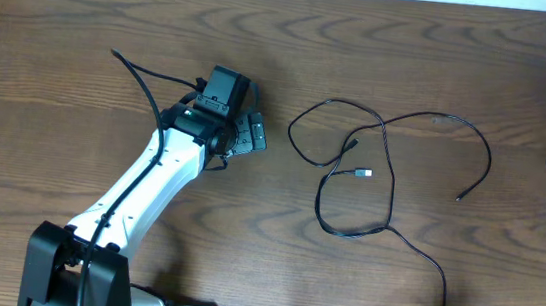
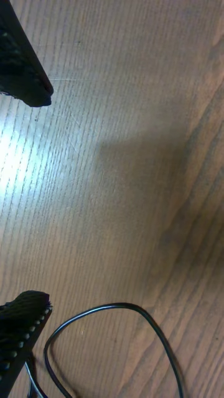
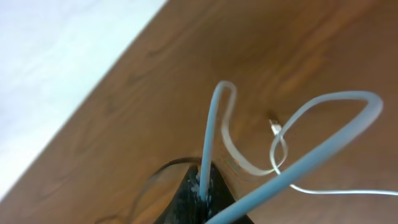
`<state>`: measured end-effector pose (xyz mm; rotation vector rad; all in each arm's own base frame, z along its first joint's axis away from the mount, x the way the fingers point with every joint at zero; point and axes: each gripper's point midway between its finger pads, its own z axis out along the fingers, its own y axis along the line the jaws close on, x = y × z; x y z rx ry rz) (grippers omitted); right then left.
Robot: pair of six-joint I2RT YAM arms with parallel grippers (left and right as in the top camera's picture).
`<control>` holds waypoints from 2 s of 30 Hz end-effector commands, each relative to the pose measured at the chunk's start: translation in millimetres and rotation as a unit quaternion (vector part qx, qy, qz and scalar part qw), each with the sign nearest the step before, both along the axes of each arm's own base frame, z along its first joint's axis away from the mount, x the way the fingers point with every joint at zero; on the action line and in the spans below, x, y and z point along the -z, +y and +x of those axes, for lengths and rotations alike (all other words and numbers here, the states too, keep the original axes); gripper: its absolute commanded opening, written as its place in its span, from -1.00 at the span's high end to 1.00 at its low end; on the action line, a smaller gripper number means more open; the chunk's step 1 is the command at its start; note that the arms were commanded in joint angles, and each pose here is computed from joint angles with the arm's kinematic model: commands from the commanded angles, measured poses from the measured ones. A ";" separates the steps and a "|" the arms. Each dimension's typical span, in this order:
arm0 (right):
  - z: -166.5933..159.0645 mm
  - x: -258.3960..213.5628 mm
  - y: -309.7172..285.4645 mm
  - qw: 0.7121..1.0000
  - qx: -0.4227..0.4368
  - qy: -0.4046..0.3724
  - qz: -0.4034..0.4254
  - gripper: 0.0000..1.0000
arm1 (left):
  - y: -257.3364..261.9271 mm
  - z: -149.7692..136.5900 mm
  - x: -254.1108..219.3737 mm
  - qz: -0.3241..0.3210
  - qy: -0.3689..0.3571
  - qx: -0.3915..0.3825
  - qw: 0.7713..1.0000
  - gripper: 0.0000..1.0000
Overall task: Untangle cables
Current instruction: 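Carry the white cable to the far right edge and release it, then move the right gripper back left to the black cable bundle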
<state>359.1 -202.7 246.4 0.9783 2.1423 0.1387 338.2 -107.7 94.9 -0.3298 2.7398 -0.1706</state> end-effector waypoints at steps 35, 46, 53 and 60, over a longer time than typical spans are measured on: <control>12.1 191.6 -25.2 0.969 -0.026 0.239 0.051 -0.99 | 2.6 1.8 -1.7 0.006 -0.005 -0.001 1.000 -0.99; 45.8 176.5 25.3 0.956 -0.121 0.266 -0.028 -0.99 | 2.6 1.8 -1.7 0.006 -0.005 -0.001 1.000 -0.99; 46.7 188.6 47.4 0.945 -0.148 0.288 -0.043 -0.98 | 2.6 1.8 -1.7 0.006 -0.005 -0.001 1.000 -0.99; 48.1 202.9 72.8 0.939 -0.187 0.285 -0.037 -0.98 | 2.6 1.8 -1.7 0.006 -0.005 -0.001 1.000 -0.99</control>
